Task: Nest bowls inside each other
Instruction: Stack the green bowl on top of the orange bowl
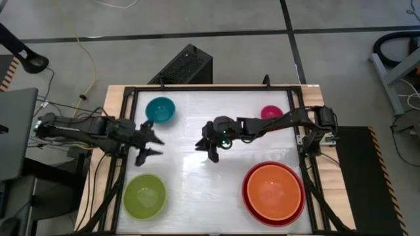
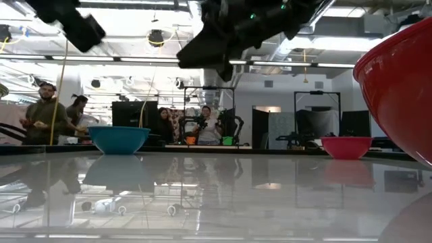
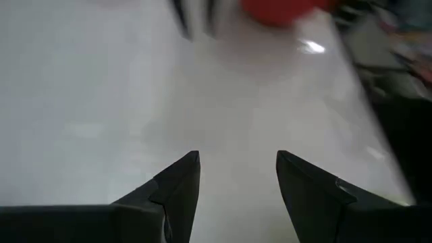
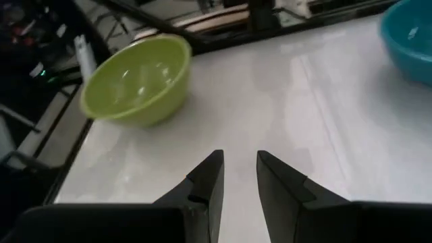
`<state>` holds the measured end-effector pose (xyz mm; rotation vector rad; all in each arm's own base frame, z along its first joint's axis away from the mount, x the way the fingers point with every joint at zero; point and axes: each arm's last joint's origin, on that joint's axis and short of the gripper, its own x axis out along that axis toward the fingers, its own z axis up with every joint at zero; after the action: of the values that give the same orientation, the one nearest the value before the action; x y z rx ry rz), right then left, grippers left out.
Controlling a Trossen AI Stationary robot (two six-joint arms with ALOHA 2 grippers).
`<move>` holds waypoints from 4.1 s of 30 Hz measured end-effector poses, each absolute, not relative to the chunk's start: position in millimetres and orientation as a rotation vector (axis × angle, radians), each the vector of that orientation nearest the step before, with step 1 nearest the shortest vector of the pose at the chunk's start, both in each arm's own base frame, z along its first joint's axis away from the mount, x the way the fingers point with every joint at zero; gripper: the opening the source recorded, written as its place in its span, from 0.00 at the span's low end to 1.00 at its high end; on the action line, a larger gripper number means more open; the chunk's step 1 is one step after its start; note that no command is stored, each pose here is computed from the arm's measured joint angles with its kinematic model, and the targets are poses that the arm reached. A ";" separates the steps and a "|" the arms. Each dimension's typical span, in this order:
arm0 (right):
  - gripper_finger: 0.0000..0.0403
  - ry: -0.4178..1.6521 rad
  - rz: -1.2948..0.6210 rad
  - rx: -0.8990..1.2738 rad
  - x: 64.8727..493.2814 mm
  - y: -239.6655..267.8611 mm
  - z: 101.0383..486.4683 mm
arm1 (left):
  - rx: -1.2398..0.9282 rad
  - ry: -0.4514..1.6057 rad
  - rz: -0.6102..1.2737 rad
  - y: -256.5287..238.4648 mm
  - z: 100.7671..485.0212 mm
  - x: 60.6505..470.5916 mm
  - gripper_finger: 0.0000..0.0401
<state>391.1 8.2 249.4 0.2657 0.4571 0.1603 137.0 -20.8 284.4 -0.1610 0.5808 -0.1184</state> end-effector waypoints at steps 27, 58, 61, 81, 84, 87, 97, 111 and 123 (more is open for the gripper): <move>0.27 0.451 0.100 0.292 369.2 133.2 247.8 | -0.081 1.300 -0.380 -89.1 220.8 175.9 0.56; 0.27 0.418 0.010 0.373 353.4 168.1 248.3 | -0.001 1.529 -0.420 -96.8 178.0 195.9 0.02; 0.27 0.414 0.019 0.344 353.3 168.7 248.7 | -0.005 1.514 -0.422 -96.3 182.7 199.5 0.01; 0.27 0.349 0.160 0.324 345.8 191.2 257.7 | -0.020 1.327 -0.288 -68.7 237.5 239.5 0.00; 0.27 0.369 0.111 0.450 349.5 183.5 256.3 | -0.017 1.279 -0.222 -62.6 248.5 246.3 0.00; 0.27 0.414 0.031 0.585 353.8 170.8 251.6 | 0.002 1.249 -0.154 -57.1 254.4 250.3 0.00; 0.29 0.429 -0.158 0.664 374.3 109.7 245.4 | -0.115 1.252 0.188 -23.4 254.8 252.5 0.00; 0.41 0.414 -0.305 0.558 386.8 40.6 243.2 | -0.223 1.244 0.335 19.4 254.9 252.6 0.00; 0.45 0.387 -0.316 0.537 389.5 24.5 245.5 | -0.281 1.130 0.276 35.1 254.4 267.4 0.00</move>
<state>389.5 24.5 245.5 0.5367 0.3870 -0.3159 267.4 35.1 254.4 -0.2811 1.1301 0.2758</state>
